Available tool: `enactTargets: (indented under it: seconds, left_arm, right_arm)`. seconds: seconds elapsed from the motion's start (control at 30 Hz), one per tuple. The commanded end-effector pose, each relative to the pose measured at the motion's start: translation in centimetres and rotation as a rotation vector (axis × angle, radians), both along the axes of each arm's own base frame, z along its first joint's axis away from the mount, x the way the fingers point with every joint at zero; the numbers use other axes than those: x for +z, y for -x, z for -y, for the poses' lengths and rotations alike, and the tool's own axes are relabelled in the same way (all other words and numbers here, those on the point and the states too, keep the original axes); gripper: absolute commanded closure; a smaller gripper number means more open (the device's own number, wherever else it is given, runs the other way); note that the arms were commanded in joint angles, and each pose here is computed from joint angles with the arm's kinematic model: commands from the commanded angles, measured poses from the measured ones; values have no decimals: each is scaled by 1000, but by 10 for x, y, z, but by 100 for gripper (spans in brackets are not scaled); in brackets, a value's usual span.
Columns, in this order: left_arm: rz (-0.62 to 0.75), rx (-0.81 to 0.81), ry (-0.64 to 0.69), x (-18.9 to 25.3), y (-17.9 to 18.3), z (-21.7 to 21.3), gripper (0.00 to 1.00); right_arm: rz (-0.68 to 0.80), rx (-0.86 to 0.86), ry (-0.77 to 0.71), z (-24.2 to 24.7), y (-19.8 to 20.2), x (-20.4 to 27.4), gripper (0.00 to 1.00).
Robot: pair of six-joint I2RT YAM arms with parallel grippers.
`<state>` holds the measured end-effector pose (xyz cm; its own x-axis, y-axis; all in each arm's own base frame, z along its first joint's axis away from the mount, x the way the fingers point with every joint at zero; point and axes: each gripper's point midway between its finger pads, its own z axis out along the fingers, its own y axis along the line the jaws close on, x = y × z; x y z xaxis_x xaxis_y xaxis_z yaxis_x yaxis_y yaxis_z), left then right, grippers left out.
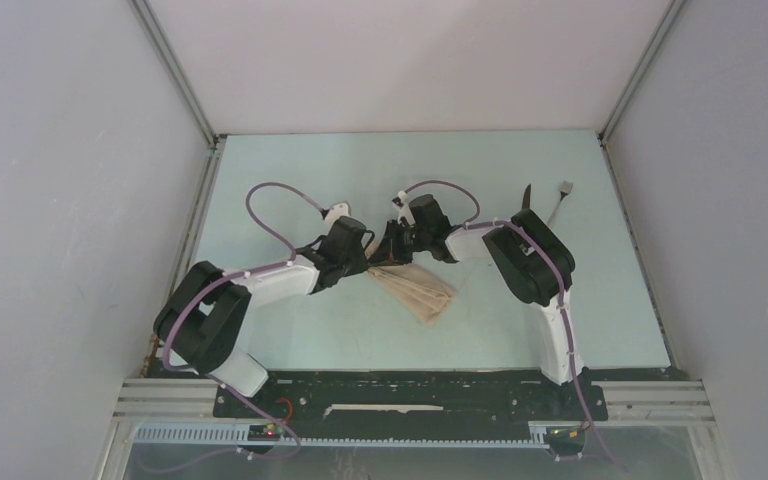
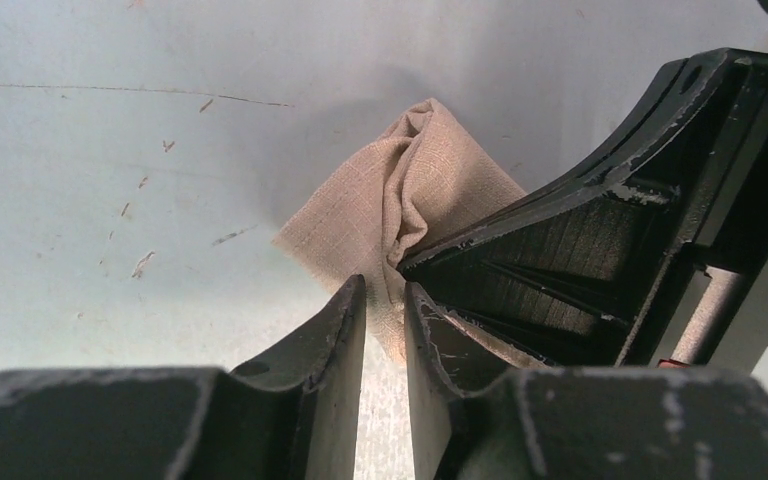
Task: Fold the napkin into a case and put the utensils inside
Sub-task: Grasp the top corner of the smaller rectangle folded napkin from the folded napkin.
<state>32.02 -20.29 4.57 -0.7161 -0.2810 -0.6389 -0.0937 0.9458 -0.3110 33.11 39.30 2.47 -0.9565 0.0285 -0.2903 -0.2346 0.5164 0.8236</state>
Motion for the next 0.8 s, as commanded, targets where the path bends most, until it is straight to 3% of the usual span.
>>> enactTargets:
  seconds: [0.0,0.1,0.27,0.77]
  left_arm:
    - [11,4,-44,0,-7,-2,73]
    - [10,19,-42,0,-5,-4,78]
    - [37,33,-38,6,-6,-7,72]
    - [49,31,-55,10,-18,-4,84]
  right_arm:
    - [19,4,45,4,2,-3,90]
    - [17,2,50,5,2,-4,91]
    - [14,6,47,3,3,-6,92]
    - [57,30,69,1,3,-1,93]
